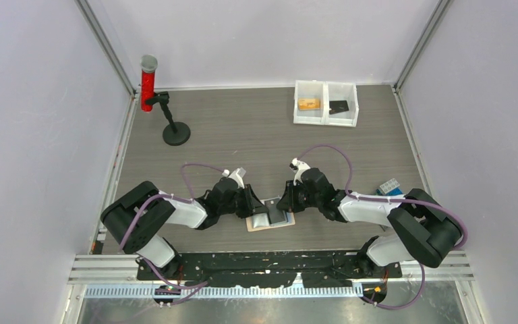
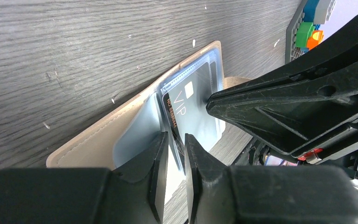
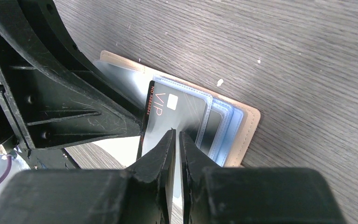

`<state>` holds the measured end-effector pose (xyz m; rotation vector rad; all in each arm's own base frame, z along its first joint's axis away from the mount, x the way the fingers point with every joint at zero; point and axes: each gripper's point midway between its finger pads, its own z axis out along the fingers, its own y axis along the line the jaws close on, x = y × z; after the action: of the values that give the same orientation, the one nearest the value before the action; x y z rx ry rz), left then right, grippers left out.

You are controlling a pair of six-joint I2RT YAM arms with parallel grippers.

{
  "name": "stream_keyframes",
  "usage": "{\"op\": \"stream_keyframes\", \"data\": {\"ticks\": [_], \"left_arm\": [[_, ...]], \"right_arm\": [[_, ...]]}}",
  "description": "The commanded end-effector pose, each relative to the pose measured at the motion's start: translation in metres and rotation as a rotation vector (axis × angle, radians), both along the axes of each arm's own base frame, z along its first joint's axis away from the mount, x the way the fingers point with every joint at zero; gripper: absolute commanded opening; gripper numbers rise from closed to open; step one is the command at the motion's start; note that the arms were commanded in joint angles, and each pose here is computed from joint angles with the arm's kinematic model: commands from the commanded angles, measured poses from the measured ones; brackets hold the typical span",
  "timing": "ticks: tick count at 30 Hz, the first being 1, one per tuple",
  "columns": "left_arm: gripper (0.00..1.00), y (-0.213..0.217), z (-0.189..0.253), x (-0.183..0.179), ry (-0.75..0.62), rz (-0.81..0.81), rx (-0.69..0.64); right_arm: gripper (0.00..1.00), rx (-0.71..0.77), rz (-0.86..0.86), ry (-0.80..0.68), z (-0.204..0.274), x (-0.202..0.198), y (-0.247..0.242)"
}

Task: Take the credit cards out of the card holder
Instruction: Remove the credit card from the card holder.

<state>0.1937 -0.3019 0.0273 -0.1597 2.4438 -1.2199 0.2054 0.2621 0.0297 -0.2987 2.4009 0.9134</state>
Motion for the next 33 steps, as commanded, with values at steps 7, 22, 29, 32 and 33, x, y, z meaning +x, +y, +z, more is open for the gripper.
{"op": "stream_keyframes", "data": {"ticks": [7,22,29,32,33], "left_arm": [[0.20,-0.002,0.003,0.003,-0.035,-0.028,-0.007],[0.00,0.011,-0.003,0.003,-0.029,-0.001,0.059],[0.00,0.025,-0.001,0.001,-0.043,0.022,0.117],[0.01,0.020,0.007,0.002,-0.064,0.008,0.087],[0.05,0.017,0.011,0.002,-0.069,0.004,0.068]], "right_arm": [[0.14,-0.188,-0.048,0.092,-0.046,-0.019,-0.042],[0.14,-0.193,-0.058,0.094,-0.046,-0.018,-0.045],[0.14,-0.184,-0.056,0.090,-0.043,-0.018,-0.044],[0.14,-0.161,-0.048,0.086,-0.039,-0.018,-0.041],[0.14,-0.151,-0.044,0.085,-0.037,-0.018,-0.039]]}}
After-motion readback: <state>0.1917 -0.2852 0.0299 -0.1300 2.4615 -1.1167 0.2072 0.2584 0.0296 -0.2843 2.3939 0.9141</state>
